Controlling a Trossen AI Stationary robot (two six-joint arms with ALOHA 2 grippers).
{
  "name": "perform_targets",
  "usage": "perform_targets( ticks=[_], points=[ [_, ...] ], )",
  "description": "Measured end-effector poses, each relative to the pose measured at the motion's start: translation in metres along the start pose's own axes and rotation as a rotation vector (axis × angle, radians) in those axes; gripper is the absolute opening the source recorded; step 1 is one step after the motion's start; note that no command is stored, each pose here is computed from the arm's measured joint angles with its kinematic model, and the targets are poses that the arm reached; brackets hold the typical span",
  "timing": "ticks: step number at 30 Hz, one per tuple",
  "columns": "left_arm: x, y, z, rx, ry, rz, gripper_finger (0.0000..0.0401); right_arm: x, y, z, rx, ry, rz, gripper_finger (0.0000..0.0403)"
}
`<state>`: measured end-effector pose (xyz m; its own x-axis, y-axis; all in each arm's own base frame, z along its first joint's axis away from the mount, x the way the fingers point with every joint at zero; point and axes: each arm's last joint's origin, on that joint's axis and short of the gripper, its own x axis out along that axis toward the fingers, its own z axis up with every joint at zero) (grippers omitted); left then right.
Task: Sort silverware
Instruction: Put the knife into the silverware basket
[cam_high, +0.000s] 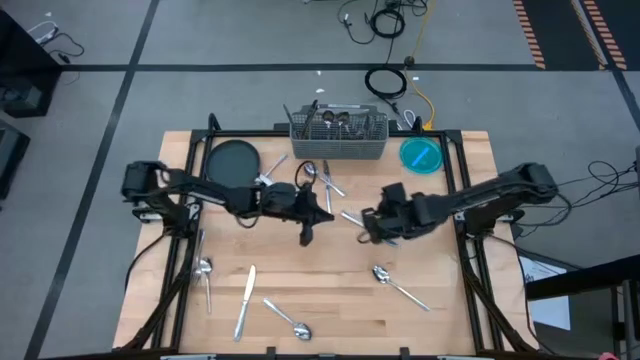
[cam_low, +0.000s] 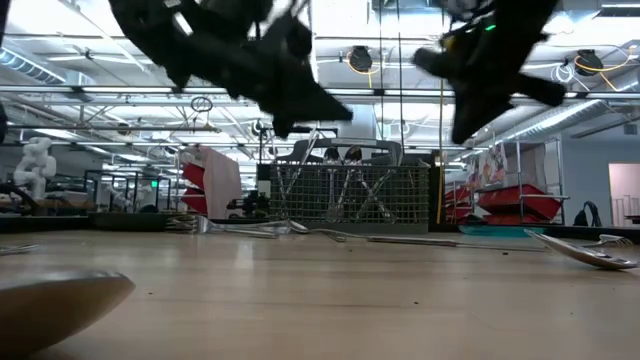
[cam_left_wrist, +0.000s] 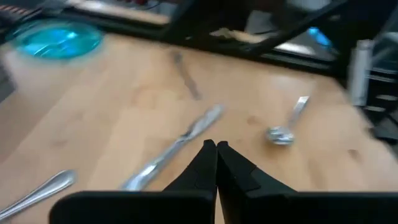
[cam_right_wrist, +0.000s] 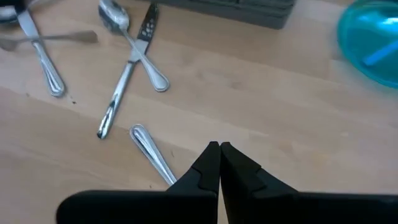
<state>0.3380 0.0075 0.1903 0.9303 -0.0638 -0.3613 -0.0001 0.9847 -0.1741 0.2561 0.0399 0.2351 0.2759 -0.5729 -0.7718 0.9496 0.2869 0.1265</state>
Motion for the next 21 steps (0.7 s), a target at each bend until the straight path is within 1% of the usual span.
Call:
perform_targets(
  ticks=[2,5,11,16,21],
  points=[
    [0.007,0.008,-0.004,-0.030,0.017,0.023,0.0005,-0.012,-0.009,-0.004,0.022,-0.009,0.014,0.0000],
    [0.017,0.015,-0.004,-0.043,0.026,0.017,0.0004,-0.024,-0.020,-0.011,0.035,-0.002,0.019,0.0000],
    [0.044,0.025,0.007,-0.051,0.035,0.034,0.0002,-0.036,-0.026,-0.023,0.053,-0.013,0.037,0.0000],
    [0.070,0.032,-0.008,-0.048,0.203,0.059,0.0002,-0.040,-0.026,-0.029,0.043,-0.012,0.050,0.0000],
    [0.088,0.040,-0.031,-0.030,0.342,0.132,0.0001,-0.044,-0.027,-0.034,0.038,-0.009,0.060,0.0000]
  ],
)
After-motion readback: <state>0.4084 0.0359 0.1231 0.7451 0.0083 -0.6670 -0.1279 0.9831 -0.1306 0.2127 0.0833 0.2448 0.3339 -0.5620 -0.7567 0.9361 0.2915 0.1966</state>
